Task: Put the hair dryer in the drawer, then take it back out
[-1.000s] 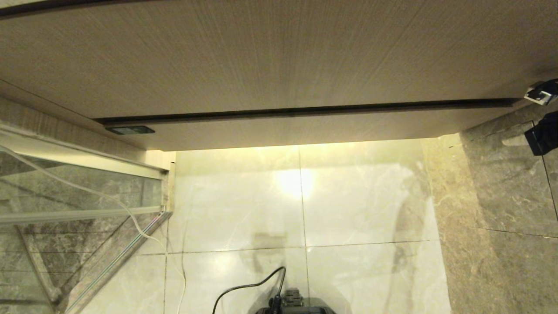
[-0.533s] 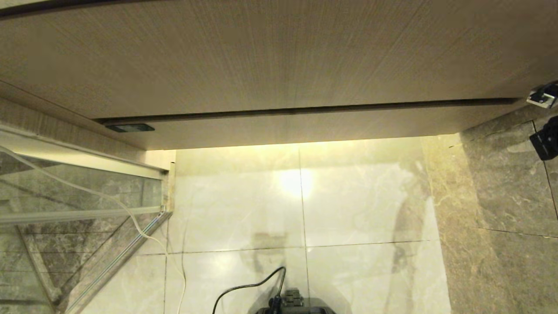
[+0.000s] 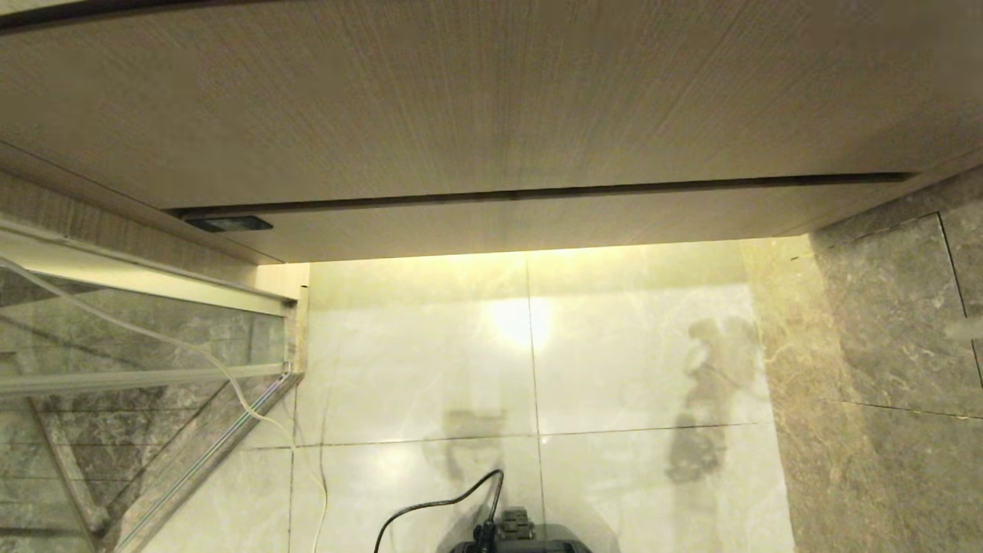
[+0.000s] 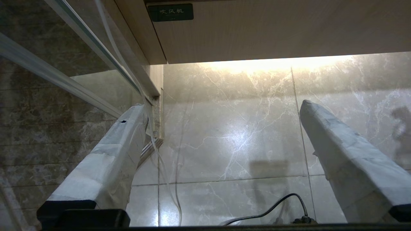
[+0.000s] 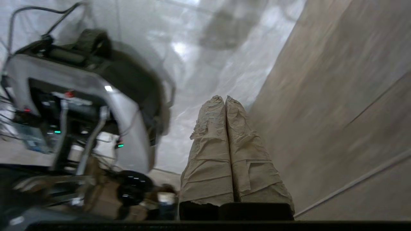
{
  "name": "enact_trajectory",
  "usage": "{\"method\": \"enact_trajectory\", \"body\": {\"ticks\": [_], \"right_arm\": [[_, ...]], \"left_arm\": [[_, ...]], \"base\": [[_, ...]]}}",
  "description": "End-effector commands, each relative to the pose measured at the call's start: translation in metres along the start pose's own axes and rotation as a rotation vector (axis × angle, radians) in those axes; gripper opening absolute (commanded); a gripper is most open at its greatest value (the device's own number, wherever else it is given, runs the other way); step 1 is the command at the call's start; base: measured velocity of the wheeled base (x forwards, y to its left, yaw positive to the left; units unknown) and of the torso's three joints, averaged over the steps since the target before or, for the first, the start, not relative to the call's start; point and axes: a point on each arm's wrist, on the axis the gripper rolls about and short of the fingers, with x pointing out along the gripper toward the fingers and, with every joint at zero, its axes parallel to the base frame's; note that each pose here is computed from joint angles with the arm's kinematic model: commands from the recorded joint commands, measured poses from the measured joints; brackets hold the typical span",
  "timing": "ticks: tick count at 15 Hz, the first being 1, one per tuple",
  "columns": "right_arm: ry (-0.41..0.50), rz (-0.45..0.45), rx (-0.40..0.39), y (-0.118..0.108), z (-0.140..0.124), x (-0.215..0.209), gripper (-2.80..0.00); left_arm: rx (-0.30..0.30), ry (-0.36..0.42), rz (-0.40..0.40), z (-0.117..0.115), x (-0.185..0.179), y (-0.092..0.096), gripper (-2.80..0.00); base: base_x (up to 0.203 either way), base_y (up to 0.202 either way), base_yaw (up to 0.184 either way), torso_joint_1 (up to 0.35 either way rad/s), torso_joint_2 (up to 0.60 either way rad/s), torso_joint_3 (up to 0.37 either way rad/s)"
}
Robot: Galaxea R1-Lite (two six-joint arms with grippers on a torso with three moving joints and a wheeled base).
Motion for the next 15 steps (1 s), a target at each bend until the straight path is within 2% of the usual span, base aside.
{"method": "enact_trajectory", "body": {"ticks": [1, 4, 6, 8, 10, 13, 14, 15], "right_arm": [[-0.101, -0.081, -0.009, 0.072, -0.050, -0.052, -2.80], [-0.181, -0.141, -0.007, 0.133, -0.118, -0.059, -2.80], [-0.268, -0.164, 0.003, 0.157, -0.169, -0.045, -2.80], [-0.395, -0.202, 0.011, 0.169, -0.207, -0.033, -2.80], [-0.500, -0.193, 0.004, 0.175, -0.235, -0.023, -2.80], [-0.678, -0.191, -0.008, 0.180, -0.255, -0.022, -2.80], [-0.695, -0.179, -0.003, 0.181, -0.257, -0.021, -2.80], [-0.691, -0.158, 0.038, 0.181, -0.257, -0.020, -2.80]], "left_arm": [[-0.001, 0.038, 0.001, -0.011, 0.001, 0.000, 0.00], [0.000, 0.038, 0.001, -0.011, 0.001, 0.000, 0.00], [0.000, 0.038, 0.001, -0.011, 0.001, 0.000, 0.00], [-0.001, 0.038, 0.001, -0.011, 0.001, 0.000, 0.00], [0.000, 0.038, 0.001, -0.011, 0.001, 0.000, 0.00], [-0.002, 0.038, 0.001, -0.011, 0.001, 0.000, 0.00], [-0.002, 0.038, 0.001, -0.011, 0.001, 0.000, 0.00], [-0.002, 0.038, 0.001, -0.011, 0.001, 0.000, 0.00]], "base": [[0.000, 0.000, 0.000, 0.000, 0.00, 0.000], [0.000, 0.000, 0.000, 0.000, 0.00, 0.000], [0.000, 0.000, 0.000, 0.000, 0.00, 0.000], [0.000, 0.000, 0.000, 0.000, 0.00, 0.000], [0.000, 0.000, 0.000, 0.000, 0.00, 0.000], [0.000, 0.000, 0.000, 0.000, 0.00, 0.000], [0.000, 0.000, 0.000, 0.000, 0.00, 0.000], [0.000, 0.000, 0.000, 0.000, 0.00, 0.000]]}}
